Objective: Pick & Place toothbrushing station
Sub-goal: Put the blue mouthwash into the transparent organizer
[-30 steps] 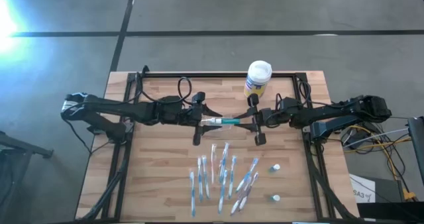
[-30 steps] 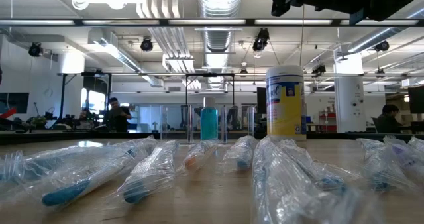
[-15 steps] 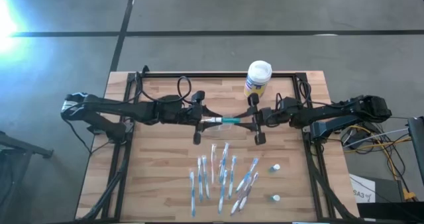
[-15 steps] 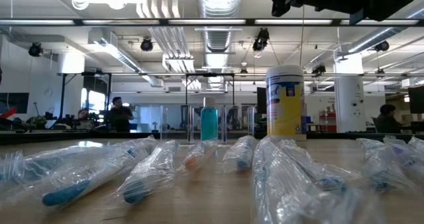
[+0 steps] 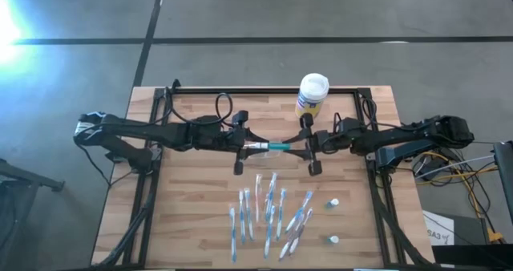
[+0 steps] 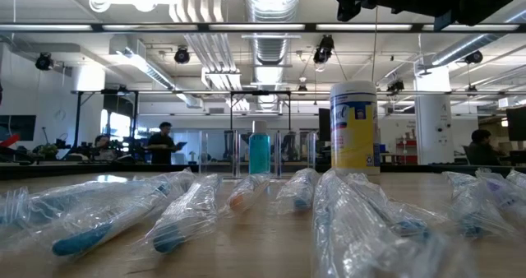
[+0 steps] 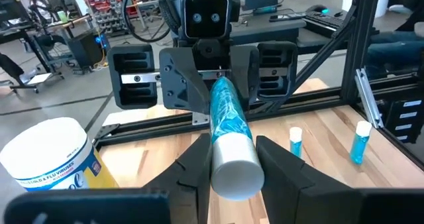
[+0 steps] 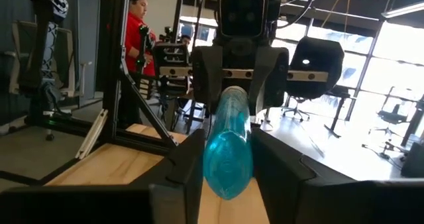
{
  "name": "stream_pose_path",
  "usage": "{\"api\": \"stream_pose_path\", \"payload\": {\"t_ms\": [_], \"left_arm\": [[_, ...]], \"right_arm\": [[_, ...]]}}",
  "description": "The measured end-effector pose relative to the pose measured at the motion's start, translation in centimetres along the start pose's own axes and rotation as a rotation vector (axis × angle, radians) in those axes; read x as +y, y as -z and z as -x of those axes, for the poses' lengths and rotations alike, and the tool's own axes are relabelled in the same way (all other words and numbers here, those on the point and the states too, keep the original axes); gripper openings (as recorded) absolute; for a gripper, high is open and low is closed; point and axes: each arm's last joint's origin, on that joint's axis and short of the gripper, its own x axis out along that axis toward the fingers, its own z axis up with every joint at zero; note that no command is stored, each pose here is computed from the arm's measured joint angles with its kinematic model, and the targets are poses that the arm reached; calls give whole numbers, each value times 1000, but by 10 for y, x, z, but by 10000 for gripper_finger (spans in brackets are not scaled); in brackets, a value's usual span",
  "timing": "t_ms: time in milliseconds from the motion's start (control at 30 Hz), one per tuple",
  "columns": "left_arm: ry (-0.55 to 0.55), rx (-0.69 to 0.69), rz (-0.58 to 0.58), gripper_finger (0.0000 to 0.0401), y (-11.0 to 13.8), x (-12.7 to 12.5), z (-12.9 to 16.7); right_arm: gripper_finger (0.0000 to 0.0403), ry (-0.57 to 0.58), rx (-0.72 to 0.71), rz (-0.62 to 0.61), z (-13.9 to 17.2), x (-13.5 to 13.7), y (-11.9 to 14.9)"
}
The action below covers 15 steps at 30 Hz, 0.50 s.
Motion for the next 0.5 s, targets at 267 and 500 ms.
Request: {"api": "stream_pose_path", "payload": {"t_ms": [267, 500], "left_arm": [[10, 12, 0, 96, 1, -1, 1], [-35, 110, 12, 96, -7, 2, 12]], "right_arm": [[190, 2, -4, -6, 6, 0, -8], [207, 1, 105, -21, 17, 2, -8]]}}
